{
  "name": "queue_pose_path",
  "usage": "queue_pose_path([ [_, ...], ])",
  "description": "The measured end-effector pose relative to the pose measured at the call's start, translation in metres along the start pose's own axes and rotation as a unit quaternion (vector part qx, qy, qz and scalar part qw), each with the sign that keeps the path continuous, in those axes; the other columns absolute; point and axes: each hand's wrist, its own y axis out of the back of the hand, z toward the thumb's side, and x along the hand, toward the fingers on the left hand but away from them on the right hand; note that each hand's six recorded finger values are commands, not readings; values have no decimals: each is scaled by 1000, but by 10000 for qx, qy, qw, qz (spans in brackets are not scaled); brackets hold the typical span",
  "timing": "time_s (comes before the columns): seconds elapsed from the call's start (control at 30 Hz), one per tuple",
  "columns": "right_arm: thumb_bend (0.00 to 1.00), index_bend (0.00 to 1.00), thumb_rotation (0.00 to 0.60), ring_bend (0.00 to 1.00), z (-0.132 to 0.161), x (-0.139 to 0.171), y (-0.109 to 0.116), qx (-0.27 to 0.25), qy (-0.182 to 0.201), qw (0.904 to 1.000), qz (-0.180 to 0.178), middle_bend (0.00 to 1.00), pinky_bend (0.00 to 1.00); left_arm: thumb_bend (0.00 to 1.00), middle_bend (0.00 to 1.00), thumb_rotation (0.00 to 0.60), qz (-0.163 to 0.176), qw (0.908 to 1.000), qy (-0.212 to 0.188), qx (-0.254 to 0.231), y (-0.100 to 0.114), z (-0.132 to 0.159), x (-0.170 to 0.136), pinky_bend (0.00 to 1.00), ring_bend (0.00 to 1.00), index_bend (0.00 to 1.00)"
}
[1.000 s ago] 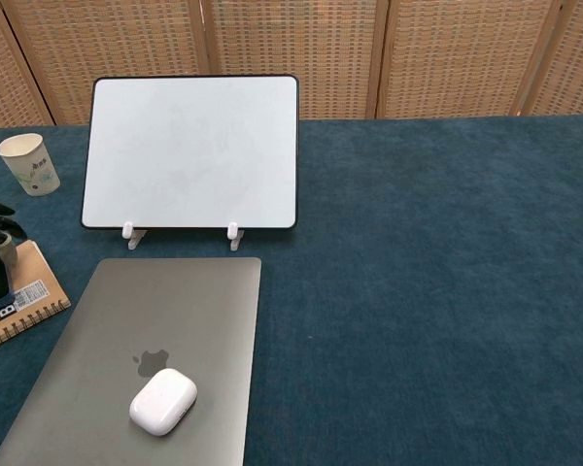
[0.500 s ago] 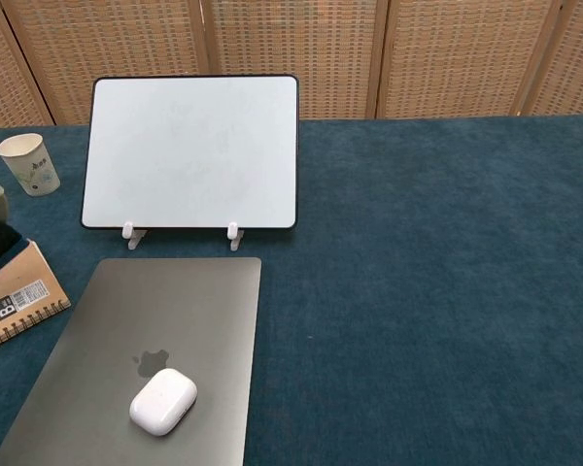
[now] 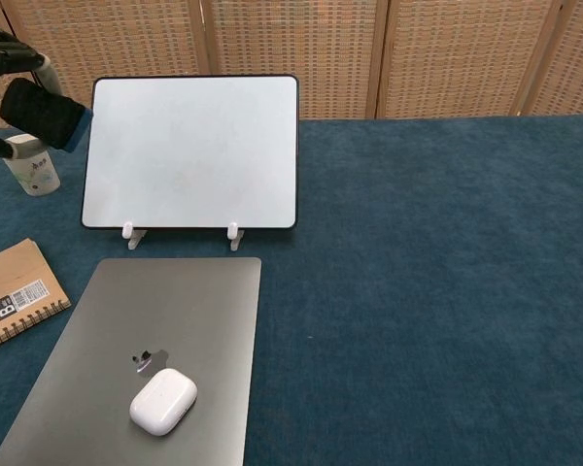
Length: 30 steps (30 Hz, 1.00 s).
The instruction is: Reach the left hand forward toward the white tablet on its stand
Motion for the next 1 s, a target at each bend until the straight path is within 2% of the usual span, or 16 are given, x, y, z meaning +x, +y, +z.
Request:
queue_pose_path([
  [0.3, 0, 0, 600, 0, -6, -4, 1, -155, -39, 9998, 75, 0, 0, 255, 447, 600, -437, 9985, 67, 311, -39, 31, 35, 270, 278, 565],
  [0.6, 0, 0, 600, 0, -12, -6, 4, -296, -86, 9995, 87, 0, 0, 239, 440, 600, -486, 9981, 270, 284, -52, 51, 55, 269, 278, 560],
  [0.63, 0, 0, 600, 0, -12, -6, 4, -305, -91, 9995, 89, 0, 0, 236, 416, 600, -489, 9980, 289, 286, -52, 53, 56, 269, 265, 540],
  [0.67, 0, 0, 600, 0, -13, -6, 4, -307, -95, 9994, 90, 0, 0, 228, 335, 600, -493, 9979, 306, 290, -53, 54, 57, 262, 209, 474],
  [0.7, 0, 0, 600, 0, -13, -6, 4, -309, -98, 9994, 91, 0, 0, 218, 208, 600, -506, 9977, 323, 303, -54, 55, 58, 230, 126, 359],
  [0.77, 0, 0, 600, 0, -13, -7, 4, -321, -97, 9994, 93, 0, 0, 192, 37, 600, -560, 9973, 361, 321, -57, 56, 59, 144, 14, 127],
  [0.8, 0, 0, 600, 0, -13, -7, 4, -319, -98, 9994, 91, 0, 0, 175, 1, 600, -616, 9968, 395, 322, -60, 56, 59, 89, 0, 39],
  [0.9, 0, 0, 600, 0, -14, -7, 5, -315, -108, 9994, 85, 0, 0, 139, 0, 600, -724, 9959, 457, 280, -65, 59, 59, 9, 0, 0],
  [1.0, 0, 0, 600, 0, -14, -7, 5, -318, -110, 9994, 84, 0, 0, 123, 0, 600, -651, 9965, 457, 260, -64, 60, 59, 0, 0, 0],
])
